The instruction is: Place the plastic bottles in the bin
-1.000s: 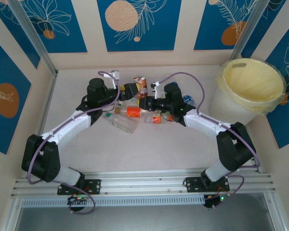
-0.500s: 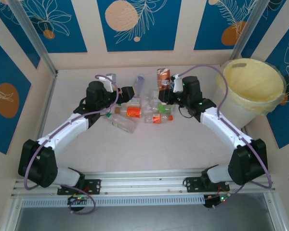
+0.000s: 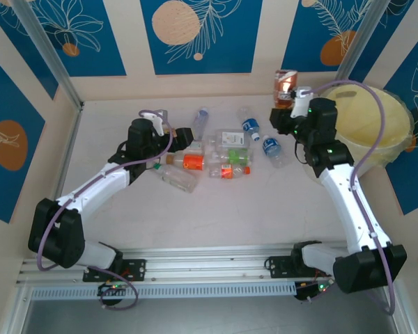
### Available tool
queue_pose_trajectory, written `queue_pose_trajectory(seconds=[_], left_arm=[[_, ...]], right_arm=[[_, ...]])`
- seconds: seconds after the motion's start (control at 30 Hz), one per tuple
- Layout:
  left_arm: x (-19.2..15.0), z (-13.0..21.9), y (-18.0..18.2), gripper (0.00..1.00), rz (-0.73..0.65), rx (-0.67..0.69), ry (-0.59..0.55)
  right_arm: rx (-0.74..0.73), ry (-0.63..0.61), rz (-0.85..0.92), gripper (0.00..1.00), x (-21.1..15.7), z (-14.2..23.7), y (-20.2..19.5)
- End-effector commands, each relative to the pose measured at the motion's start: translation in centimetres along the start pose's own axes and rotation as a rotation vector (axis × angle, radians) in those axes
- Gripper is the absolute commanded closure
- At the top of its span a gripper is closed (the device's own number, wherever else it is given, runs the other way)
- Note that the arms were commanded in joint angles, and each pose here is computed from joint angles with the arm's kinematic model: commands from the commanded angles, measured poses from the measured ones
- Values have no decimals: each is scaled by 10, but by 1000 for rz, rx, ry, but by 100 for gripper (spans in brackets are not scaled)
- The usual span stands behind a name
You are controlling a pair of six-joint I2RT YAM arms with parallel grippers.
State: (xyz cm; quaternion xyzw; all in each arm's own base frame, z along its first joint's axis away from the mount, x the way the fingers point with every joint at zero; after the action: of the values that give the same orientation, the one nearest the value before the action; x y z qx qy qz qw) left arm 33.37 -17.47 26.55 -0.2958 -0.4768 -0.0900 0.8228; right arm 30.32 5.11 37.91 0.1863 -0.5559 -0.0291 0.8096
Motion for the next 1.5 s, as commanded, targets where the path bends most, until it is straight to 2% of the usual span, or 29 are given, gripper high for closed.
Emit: queue_pose_trajectory(seconds=[0.0, 0.17, 0.27, 0.5, 0.73, 0.8, 0.93, 1.2, 1.47], left_arm=[[9, -3, -1, 0, -15, 11, -20], [8, -5, -2, 0, -9, -8, -12], [6, -5, -2, 0, -8, -12, -6], [7, -3, -3, 0, -13, -13, -12], [4, -1, 1, 0, -19, 16, -17], [4, 0, 1, 0, -21, 18, -16], [4, 1, 3, 0, -41, 41, -15], [3, 2, 5, 0, -60, 65, -15], [-1, -3, 7, 0, -48, 66, 3]], right_arm=[[-75, -187, 38, 69, 38, 31, -9], [-222, -383, -15, 69, 59, 58, -42], [-312, -413, -77, 70, 61, 62, -69], [-607, -344, -129, 68, 62, 48, -132], [-773, -281, -68, 67, 64, 32, -176], [-805, -257, -89, 66, 64, 32, -189], [-834, -130, -84, 63, 53, 24, -203], [-1018, -71, -76, 62, 36, 25, -225], [-1052, 0, -223, 57, 16, 22, -265]])
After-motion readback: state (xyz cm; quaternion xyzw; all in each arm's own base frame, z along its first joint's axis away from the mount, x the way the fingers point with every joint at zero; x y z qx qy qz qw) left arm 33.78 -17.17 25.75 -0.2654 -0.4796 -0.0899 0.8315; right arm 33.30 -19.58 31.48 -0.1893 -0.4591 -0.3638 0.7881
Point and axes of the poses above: each hand's point on the last joint's axis, 136 mm out from that joint toward the fingers, its own z axis back along the fingers, its own y axis along the line the jaws close on, x = y × z, the point moved 8 cm from there along z, back along the fingers, and after that the axes turned 9 degrees about -z, right-handed, at the moved point
